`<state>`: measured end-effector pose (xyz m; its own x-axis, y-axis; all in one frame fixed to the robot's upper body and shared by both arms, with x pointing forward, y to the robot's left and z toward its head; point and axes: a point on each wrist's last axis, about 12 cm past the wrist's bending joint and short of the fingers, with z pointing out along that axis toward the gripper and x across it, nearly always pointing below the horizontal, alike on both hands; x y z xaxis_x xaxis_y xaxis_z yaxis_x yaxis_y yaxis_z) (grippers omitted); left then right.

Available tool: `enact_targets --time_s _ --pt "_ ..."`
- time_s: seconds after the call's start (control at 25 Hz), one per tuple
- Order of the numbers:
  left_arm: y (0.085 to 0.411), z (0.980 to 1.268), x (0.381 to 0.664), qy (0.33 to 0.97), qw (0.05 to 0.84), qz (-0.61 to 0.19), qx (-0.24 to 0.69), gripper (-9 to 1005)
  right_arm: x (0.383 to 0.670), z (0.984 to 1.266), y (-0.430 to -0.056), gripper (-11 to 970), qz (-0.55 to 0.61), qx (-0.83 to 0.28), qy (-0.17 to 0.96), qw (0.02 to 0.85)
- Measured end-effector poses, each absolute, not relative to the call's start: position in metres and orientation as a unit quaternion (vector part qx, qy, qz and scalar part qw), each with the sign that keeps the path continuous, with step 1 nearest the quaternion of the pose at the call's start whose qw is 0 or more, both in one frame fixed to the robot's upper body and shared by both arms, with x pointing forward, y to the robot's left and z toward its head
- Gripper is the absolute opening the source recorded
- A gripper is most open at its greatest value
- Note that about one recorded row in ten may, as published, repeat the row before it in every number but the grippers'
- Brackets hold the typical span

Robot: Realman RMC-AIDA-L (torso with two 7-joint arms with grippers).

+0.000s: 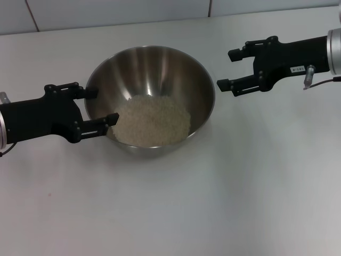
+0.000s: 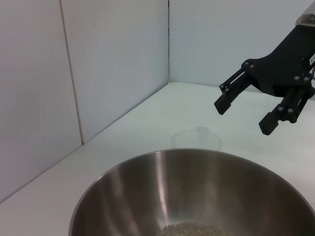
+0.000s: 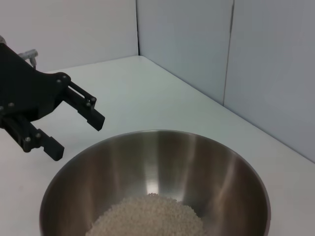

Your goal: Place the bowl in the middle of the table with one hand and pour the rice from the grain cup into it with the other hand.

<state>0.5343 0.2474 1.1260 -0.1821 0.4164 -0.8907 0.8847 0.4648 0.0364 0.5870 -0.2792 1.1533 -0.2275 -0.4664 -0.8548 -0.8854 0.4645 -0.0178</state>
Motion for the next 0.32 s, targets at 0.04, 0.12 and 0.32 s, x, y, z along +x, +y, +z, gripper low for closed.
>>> enact_targets --time_s 0.04,0.12,0.32 --pt "0.2474 1.1260 0.5343 0.725 0.455 -0.257 0.449 728 0.5870 1.1533 -0.2793 816 0.247 -0.455 0.743 0.424" --pt "0.2474 1.1259 0.5343 0.725 0.455 -0.257 0.449 728 0.5868 1.1532 -0.2795 816 0.247 -0.455 0.743 0.424" --pt "0.2475 1.1259 0.5342 0.725 0.455 -0.257 0.448 728 0.5861 1.1527 -0.2802 816 0.247 -0.454 0.743 0.425"
